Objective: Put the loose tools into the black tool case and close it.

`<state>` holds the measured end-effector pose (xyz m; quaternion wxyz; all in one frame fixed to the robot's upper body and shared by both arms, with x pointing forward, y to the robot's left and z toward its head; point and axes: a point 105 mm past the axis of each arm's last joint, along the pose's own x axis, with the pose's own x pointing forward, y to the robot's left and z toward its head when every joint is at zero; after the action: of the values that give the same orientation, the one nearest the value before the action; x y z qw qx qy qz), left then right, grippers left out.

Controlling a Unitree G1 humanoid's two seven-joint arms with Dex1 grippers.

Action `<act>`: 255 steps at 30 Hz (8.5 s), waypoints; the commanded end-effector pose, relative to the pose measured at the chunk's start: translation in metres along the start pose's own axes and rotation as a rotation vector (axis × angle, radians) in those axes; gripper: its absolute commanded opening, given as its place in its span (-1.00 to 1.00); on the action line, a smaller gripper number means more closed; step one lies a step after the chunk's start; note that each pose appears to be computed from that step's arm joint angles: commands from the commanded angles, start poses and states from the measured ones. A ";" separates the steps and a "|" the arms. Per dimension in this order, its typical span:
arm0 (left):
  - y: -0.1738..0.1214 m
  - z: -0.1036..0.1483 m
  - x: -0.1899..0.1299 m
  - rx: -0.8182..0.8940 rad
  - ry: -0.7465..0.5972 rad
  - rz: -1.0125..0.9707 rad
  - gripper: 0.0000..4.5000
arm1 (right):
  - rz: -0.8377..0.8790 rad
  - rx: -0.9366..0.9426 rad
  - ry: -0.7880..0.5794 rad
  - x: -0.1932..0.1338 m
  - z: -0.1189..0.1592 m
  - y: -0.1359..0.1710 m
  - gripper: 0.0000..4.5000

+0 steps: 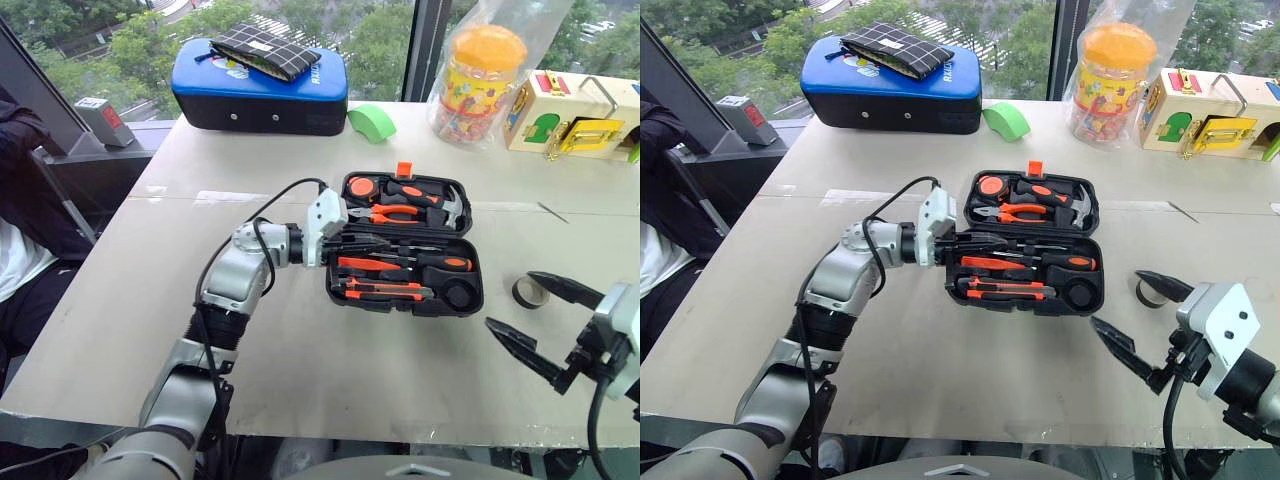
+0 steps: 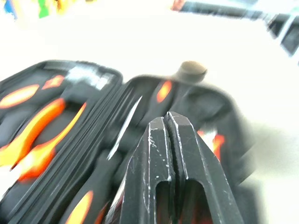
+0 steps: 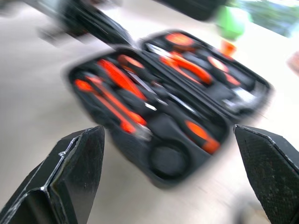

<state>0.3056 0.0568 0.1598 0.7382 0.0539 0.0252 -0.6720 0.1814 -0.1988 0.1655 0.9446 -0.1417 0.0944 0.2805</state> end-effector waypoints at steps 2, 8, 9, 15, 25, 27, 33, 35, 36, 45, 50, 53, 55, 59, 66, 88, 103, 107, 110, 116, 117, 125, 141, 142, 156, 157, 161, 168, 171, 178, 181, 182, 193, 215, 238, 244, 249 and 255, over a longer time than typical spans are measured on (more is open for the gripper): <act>-0.041 0.024 -0.010 -0.031 -0.022 -0.153 -0.23 | -0.142 0.016 0.313 -0.005 -0.032 -0.027 1.00; -0.065 0.027 0.001 -0.032 -0.009 -0.150 0.77 | -0.148 0.073 0.479 0.006 -0.048 -0.055 0.24; -0.067 0.028 0.003 -0.036 -0.012 -0.147 0.77 | -0.152 0.078 0.491 0.009 -0.049 -0.060 0.24; -0.069 0.024 0.001 0.010 0.019 -0.103 0.77 | -0.136 0.116 0.573 0.033 -0.056 -0.080 0.24; -0.066 0.018 -0.007 0.056 0.022 0.012 0.77 | 0.003 0.137 0.672 0.068 -0.070 -0.084 -0.76; -0.065 0.017 -0.009 0.050 0.018 0.044 0.77 | 0.016 0.126 0.676 0.070 -0.070 -0.086 -0.99; -0.071 0.004 -0.030 0.008 0.024 0.097 0.77 | 0.254 0.072 0.537 0.070 -0.018 -0.052 -0.99; -0.071 0.000 -0.040 -0.022 0.015 0.125 0.77 | 0.373 0.044 0.501 0.069 -0.002 -0.027 -0.99; -0.073 -0.004 -0.046 -0.034 0.020 0.133 0.77 | 0.399 0.017 0.492 0.072 0.002 -0.018 -0.99; -0.096 -0.031 -0.064 -0.049 0.089 0.132 0.77 | 0.481 -0.102 0.550 0.100 -0.008 0.024 -0.99; -0.092 -0.029 -0.063 -0.040 0.076 0.170 0.77 | 0.433 -0.098 0.621 0.095 -0.023 0.010 -0.99; -0.094 -0.029 -0.061 -0.040 0.076 0.171 0.77 | 0.437 -0.098 0.625 0.094 -0.024 0.007 -0.99; -0.094 -0.029 -0.060 -0.041 0.074 0.174 0.77 | 0.435 -0.099 0.629 0.093 -0.024 0.004 -0.99; -0.093 -0.027 -0.059 -0.039 0.069 0.182 0.77 | 0.451 -0.106 0.650 0.091 -0.027 0.003 -0.99; -0.086 -0.026 -0.059 -0.043 0.065 0.211 0.77 | 0.516 -0.067 0.643 0.090 -0.029 0.011 -0.30; 0.123 -0.013 -0.040 -0.406 0.040 0.969 0.77 | -0.280 0.443 0.247 0.167 0.023 -0.121 0.07; 0.142 -0.056 -0.023 -0.470 0.229 0.910 -0.63 | -0.205 0.613 0.388 0.202 -0.008 -0.116 -1.00; 0.141 -0.044 -0.024 -0.490 0.168 0.879 -0.99 | -0.173 0.615 0.355 0.201 -0.001 -0.113 -1.00; 0.141 -0.036 -0.026 -0.486 0.127 0.866 -0.99 | -0.137 0.639 0.333 0.203 0.004 -0.111 -1.00; 0.142 -0.029 -0.026 -0.457 0.093 0.869 -0.99 | -0.129 0.642 0.282 0.204 0.014 -0.115 -1.00; 0.143 -0.022 -0.026 -0.420 0.061 0.868 -0.99 | -0.134 0.650 0.224 0.205 0.022 -0.120 -1.00; 0.136 0.028 -0.021 -0.138 -0.190 0.841 -0.99 | -0.084 0.525 0.063 0.194 0.046 -0.113 -1.00; 0.132 0.030 -0.021 -0.110 -0.204 0.833 -1.00 | -0.225 0.440 0.160 0.172 0.027 -0.132 0.36; 0.132 0.030 -0.020 -0.107 -0.205 0.828 -1.00 | -0.228 0.459 0.175 0.175 0.022 -0.133 0.36; 0.124 0.032 -0.019 -0.037 -0.193 0.784 -1.00 | -0.124 0.499 0.168 0.190 0.024 -0.129 -0.98; 0.123 0.032 -0.019 -0.031 -0.192 0.782 -1.00 | -0.108 0.500 0.172 0.190 0.023 -0.127 -0.98; 0.118 0.040 -0.022 0.061 -0.217 0.762 -1.00 | -0.050 0.462 0.076 0.185 0.041 -0.124 -0.98; 0.089 0.041 -0.029 0.342 -0.174 0.670 -1.00 | 0.038 0.329 -0.100 0.145 0.064 -0.098 -0.98; 0.078 0.032 -0.033 0.402 -0.133 0.631 -1.00 | 0.040 0.328 -0.111 0.131 0.058 -0.086 -0.98; 0.053 0.008 -0.044 0.478 -0.015 0.507 -1.00 | 0.024 0.283 -0.124 0.103 0.048 -0.066 -0.98; 0.030 -0.003 -0.062 0.376 0.038 0.380 -0.85 | 0.083 0.244 -0.090 0.082 0.040 -0.047 -1.00; 0.020 -0.007 -0.071 0.333 0.067 0.337 -0.67 | 0.105 0.244 -0.074 0.073 0.037 -0.041 -1.00; -0.039 -0.018 -0.151 -0.189 0.328 0.073 1.00 | 0.338 0.093 0.424 -0.010 -0.030 0.023 -0.14; 0.009 0.002 -0.038 0.113 0.264 0.022 -0.97 | -0.174 0.125 0.359 0.116 -0.026 -0.057 -1.00; 0.018 -0.057 -0.014 0.153 0.512 -0.117 -0.97 | 0.088 0.312 0.227 0.133 -0.040 0.066 -1.00; 0.015 -0.063 -0.019 0.140 0.544 -0.160 -0.97 | 0.088 0.378 0.156 0.139 -0.031 0.072 -1.00; 0.018 -0.064 -0.021 0.150 0.563 -0.157 -0.97 | 0.072 0.378 0.134 0.142 -0.026 0.069 -1.00; 0.010 -0.062 -0.019 0.147 0.548 -0.217 -0.97 | 0.052 0.382 0.134 0.139 -0.027 0.066 -1.00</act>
<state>0.3264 0.0732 0.1333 0.6501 0.2861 0.1070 -0.6958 0.2530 -0.0814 0.0774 0.9285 0.0247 0.2416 0.2808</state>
